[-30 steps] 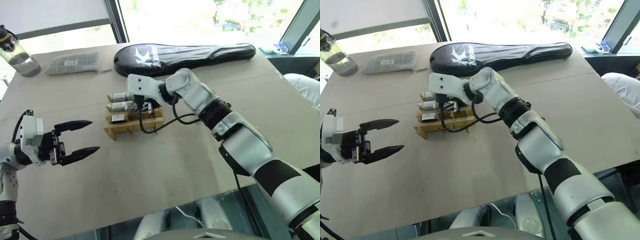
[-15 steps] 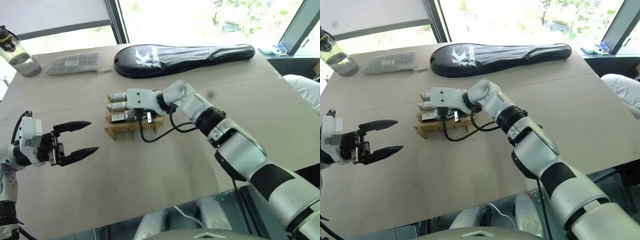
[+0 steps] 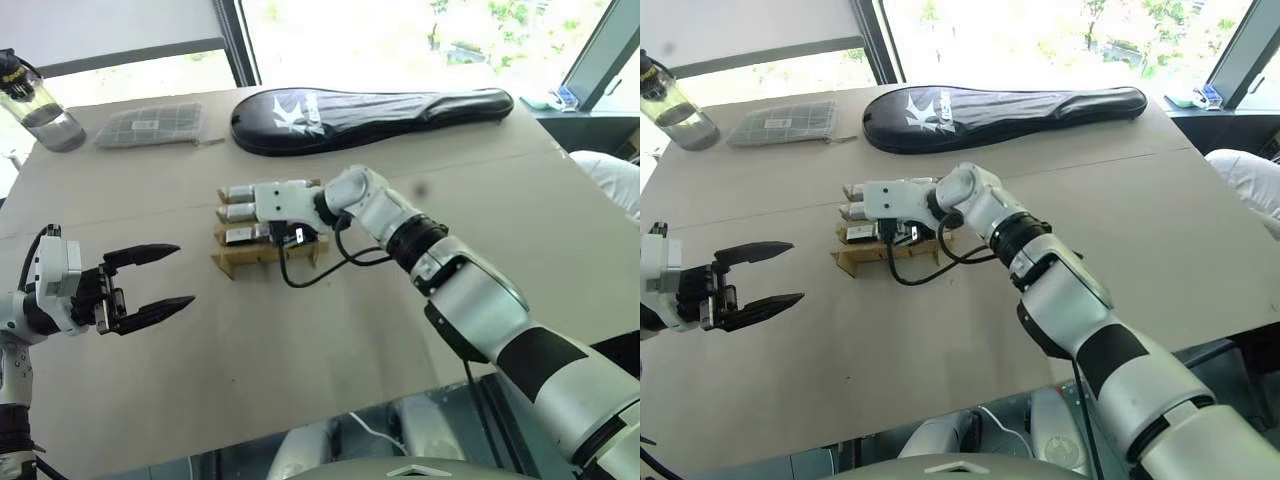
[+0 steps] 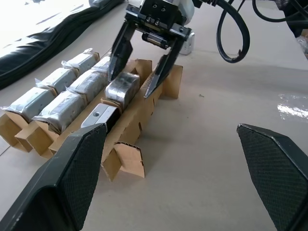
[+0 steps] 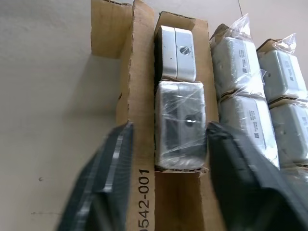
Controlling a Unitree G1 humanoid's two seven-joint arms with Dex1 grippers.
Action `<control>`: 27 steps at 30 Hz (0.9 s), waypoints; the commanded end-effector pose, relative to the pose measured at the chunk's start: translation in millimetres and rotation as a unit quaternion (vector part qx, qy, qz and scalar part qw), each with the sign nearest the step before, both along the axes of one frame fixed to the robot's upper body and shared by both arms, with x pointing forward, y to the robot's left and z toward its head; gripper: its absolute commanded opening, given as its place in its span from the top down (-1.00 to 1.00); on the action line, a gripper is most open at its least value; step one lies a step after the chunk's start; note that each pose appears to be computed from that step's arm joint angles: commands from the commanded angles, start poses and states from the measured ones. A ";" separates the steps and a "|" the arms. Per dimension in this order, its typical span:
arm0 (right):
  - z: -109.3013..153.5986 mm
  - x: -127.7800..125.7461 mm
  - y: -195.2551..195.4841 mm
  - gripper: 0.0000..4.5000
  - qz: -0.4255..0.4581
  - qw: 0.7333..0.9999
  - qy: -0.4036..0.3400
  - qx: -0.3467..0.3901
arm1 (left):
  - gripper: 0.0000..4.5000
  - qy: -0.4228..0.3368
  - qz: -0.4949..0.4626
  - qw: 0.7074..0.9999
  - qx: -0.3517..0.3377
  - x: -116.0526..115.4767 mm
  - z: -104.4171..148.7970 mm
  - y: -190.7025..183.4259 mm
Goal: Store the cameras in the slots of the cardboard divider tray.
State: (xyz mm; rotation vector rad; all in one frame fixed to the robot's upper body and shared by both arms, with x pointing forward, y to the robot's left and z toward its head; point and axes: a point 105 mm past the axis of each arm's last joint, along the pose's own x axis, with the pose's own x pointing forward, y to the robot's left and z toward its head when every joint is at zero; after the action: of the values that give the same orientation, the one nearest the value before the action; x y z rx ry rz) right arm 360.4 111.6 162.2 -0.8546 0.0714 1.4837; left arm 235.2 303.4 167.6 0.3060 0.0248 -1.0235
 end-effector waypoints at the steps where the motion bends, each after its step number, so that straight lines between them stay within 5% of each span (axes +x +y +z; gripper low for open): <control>1: 32.4 1.0 -5.7 -0.75 0.015 0.999 -0.001 0.046 | -1.00 -0.017 0.000 1.000 0.001 -0.2 6.4 2.2; 7: 67.6 2.2 -61.8 -0.75 -0.023 0.992 0.019 0.123 | -1.00 -0.020 -0.008 1.000 -0.001 4.9 7.7 -1.0; 13: 56.1 -3.4 -135.6 -0.75 -0.167 0.973 0.032 0.155 | -1.00 -0.017 -0.024 1.000 -0.007 10.0 5.0 -7.5; 21: 42.9 -8.2 -182.4 -0.75 -0.436 0.855 0.081 0.269 | -1.00 -0.020 -0.056 0.998 -0.004 27.5 10.1 -18.2; 27: 8.8 -23.5 -187.0 -0.75 -0.536 0.787 0.105 0.289 | -1.00 -0.019 -0.070 0.997 -0.002 37.8 12.9 -23.6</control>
State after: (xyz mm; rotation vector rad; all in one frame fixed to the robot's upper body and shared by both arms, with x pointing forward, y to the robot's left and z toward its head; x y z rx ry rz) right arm 341.7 -67.9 171.1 -0.0403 0.2229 0.5054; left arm 272.2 278.6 173.9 0.2979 -0.0158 -1.1548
